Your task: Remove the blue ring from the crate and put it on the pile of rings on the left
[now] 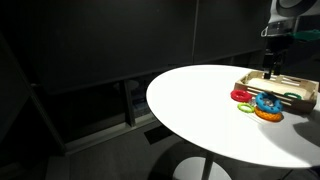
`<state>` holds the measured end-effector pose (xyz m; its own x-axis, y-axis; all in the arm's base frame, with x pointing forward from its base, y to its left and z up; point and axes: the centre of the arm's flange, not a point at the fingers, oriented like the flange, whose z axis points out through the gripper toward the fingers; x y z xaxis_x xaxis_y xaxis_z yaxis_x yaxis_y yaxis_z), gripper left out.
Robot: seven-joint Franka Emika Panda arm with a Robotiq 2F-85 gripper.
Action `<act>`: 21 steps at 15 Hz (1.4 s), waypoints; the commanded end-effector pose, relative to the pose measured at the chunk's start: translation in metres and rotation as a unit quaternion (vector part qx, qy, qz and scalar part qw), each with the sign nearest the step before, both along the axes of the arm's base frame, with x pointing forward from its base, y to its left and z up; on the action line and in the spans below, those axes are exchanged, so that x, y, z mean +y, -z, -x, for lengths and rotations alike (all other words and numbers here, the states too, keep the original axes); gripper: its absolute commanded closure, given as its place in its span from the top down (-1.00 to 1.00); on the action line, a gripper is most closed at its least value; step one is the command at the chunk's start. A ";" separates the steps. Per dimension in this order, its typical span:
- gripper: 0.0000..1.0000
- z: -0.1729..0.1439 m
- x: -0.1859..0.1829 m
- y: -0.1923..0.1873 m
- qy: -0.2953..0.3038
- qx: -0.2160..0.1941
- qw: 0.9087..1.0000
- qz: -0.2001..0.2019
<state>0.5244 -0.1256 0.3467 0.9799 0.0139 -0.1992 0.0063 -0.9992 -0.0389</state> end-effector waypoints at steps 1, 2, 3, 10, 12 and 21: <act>1.00 0.022 -0.006 -0.035 0.025 0.016 1.000 -0.003; 1.00 0.026 -0.007 -0.043 0.029 0.017 0.999 -0.004; 1.00 0.031 -0.008 -0.051 0.030 0.016 0.999 -0.007; 1.00 0.060 -0.008 -0.104 0.027 -0.027 0.999 -0.020; 1.00 0.068 -0.007 -0.115 0.027 -0.044 0.998 -0.021; 1.00 0.069 -0.005 -0.124 0.026 -0.049 0.998 -0.013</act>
